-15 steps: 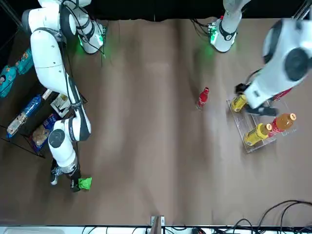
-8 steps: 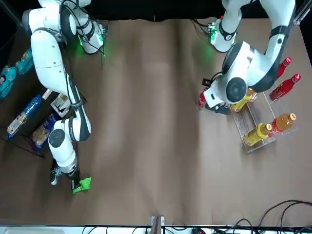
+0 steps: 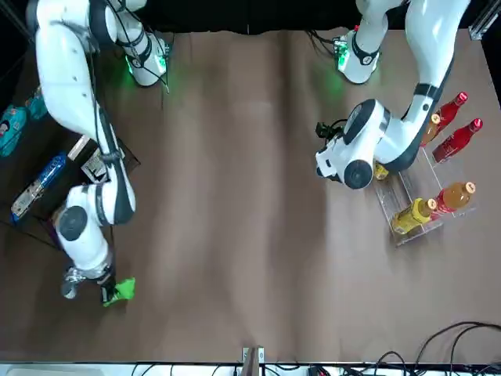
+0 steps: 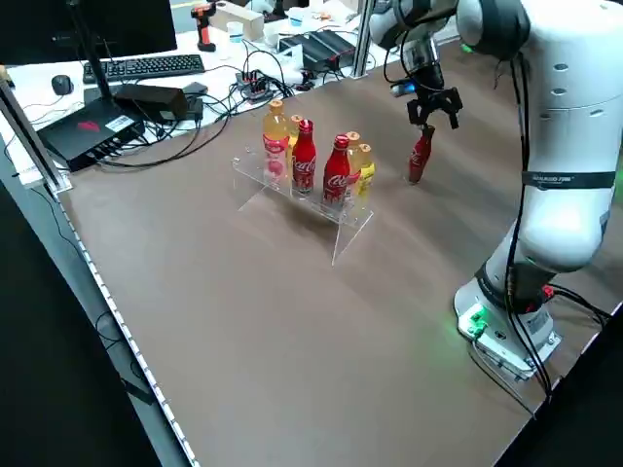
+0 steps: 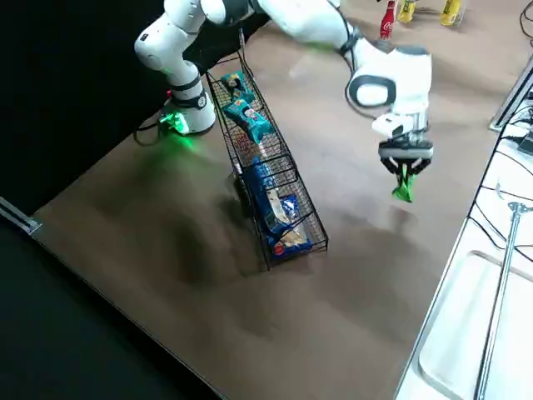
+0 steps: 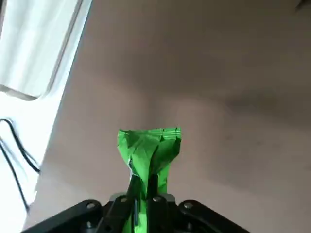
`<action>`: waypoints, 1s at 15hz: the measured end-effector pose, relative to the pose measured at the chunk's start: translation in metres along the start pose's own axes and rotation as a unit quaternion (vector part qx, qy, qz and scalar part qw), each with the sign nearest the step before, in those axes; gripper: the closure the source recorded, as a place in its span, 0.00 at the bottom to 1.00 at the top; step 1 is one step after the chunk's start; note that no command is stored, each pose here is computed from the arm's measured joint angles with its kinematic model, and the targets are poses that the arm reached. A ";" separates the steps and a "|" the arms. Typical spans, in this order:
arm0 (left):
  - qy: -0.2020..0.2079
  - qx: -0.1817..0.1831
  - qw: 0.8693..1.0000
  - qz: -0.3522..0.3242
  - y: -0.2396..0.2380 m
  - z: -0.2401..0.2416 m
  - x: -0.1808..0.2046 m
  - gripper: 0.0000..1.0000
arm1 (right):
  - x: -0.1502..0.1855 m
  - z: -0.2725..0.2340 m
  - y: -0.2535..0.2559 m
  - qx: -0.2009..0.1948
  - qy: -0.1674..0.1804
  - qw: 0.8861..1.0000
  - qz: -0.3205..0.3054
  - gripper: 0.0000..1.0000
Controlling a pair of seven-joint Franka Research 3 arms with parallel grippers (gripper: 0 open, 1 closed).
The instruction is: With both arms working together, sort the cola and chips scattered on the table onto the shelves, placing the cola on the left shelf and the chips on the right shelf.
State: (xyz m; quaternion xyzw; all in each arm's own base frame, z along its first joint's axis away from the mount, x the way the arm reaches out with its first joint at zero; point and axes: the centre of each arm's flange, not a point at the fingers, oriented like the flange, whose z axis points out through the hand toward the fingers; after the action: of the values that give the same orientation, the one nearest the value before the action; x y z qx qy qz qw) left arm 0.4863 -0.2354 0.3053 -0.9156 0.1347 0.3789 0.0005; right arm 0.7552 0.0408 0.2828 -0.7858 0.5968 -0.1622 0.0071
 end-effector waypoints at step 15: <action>0.055 0.032 0.998 -0.020 0.006 -0.006 0.035 0.22 | 0.190 -0.326 0.123 -0.204 -0.064 0.888 -0.408 0.92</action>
State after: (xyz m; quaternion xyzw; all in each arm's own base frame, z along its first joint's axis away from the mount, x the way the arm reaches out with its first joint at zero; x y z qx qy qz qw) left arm 0.5126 -0.2505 0.2861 -0.9372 0.1278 0.3231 0.0295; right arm 0.5985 -0.1137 0.6134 -0.9526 0.2420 0.0252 -0.1824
